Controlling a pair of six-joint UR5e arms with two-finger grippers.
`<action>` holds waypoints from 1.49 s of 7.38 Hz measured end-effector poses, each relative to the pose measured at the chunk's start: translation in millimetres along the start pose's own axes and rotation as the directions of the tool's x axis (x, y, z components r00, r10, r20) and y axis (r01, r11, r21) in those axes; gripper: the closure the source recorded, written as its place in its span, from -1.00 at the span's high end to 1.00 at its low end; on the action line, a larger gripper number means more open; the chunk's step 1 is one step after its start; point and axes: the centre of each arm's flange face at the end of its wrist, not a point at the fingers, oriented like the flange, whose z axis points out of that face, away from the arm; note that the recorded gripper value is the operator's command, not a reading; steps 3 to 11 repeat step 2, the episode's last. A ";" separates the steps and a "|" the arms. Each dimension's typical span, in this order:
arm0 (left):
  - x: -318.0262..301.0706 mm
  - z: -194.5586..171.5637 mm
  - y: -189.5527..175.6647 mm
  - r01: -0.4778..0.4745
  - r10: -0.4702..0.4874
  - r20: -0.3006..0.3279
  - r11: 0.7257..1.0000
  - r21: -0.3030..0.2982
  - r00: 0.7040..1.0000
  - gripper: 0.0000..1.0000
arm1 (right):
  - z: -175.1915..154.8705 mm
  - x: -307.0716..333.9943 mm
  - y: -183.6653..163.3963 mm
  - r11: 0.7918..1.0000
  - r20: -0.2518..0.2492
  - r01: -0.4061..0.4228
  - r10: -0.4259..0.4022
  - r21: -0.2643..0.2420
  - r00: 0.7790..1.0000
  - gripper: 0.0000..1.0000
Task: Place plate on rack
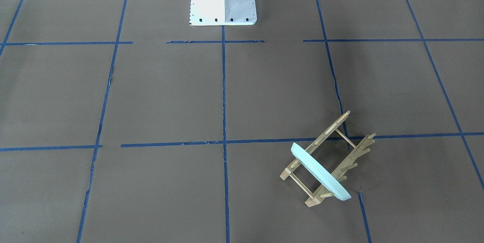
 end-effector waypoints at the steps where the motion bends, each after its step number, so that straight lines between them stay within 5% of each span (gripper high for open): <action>1: -0.2 0.2 0.3 0.001 -0.001 0.000 1.000 -0.001 1.000 1.00 | -0.1 0.1 0.0 1.000 0.000 0.000 0.000 0.000 1.000 1.00; 11: -0.3 0.4 0.6 0.001 -0.001 0.000 1.000 -0.001 1.000 1.00 | -0.1 0.2 0.0 1.000 0.000 0.000 0.000 0.000 1.000 1.00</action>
